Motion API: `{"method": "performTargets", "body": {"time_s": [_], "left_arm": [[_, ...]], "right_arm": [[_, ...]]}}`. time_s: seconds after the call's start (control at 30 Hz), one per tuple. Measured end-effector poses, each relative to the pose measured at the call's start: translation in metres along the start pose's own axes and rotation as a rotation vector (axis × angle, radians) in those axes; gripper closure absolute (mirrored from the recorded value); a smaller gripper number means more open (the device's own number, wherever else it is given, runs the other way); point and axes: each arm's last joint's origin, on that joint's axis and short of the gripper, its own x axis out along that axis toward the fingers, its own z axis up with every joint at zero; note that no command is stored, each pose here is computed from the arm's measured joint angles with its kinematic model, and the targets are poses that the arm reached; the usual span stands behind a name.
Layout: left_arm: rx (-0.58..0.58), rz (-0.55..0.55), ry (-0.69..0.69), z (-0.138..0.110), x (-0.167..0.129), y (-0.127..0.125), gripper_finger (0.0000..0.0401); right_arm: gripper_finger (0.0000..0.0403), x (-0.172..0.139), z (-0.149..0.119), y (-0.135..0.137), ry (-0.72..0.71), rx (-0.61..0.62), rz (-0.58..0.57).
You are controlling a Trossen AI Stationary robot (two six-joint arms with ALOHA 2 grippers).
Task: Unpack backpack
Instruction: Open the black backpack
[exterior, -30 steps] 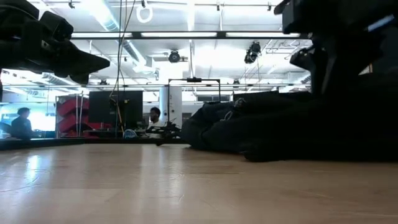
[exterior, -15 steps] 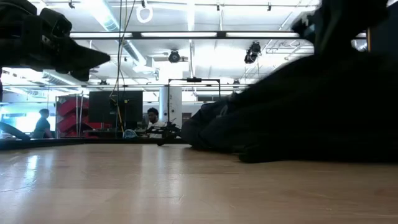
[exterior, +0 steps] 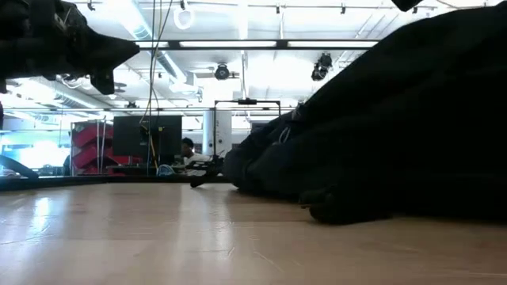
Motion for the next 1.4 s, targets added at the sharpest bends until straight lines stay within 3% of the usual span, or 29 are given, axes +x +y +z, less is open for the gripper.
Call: {"method": "performTargets", "body": {"time_s": [0.23,0.43,0.7,1.03,1.23,1.4], "left_arm": [[-0.036,-0.008,-0.01,0.001,0.001,0.0,0.0401],[-0.052,-0.09,0.063,-0.004,0.004,-0.005,0.0401],[-0.028,-0.032,0.174,-0.005,0.022,-0.008,0.0401],[0.159,-0.071,0.343,0.009,0.083,-0.028,0.0401],[0.383,-0.156,0.482,-0.011,0.134,-0.048,0.0394],[0.518,-0.208,0.583,-0.035,0.165,-0.061,0.0339]], "right_arm": [[0.0402,0.0,0.001,-0.001,-0.008,0.049,-0.02],[0.0402,0.001,0.008,-0.003,-0.068,0.078,-0.015],[0.0403,0.006,0.012,-0.017,-0.076,0.093,-0.049],[0.0403,0.009,0.018,-0.026,-0.112,0.13,-0.065],[0.0403,0.009,0.021,-0.026,-0.14,0.132,-0.059],[0.0403,0.008,0.02,-0.024,-0.142,0.128,-0.052]]}}
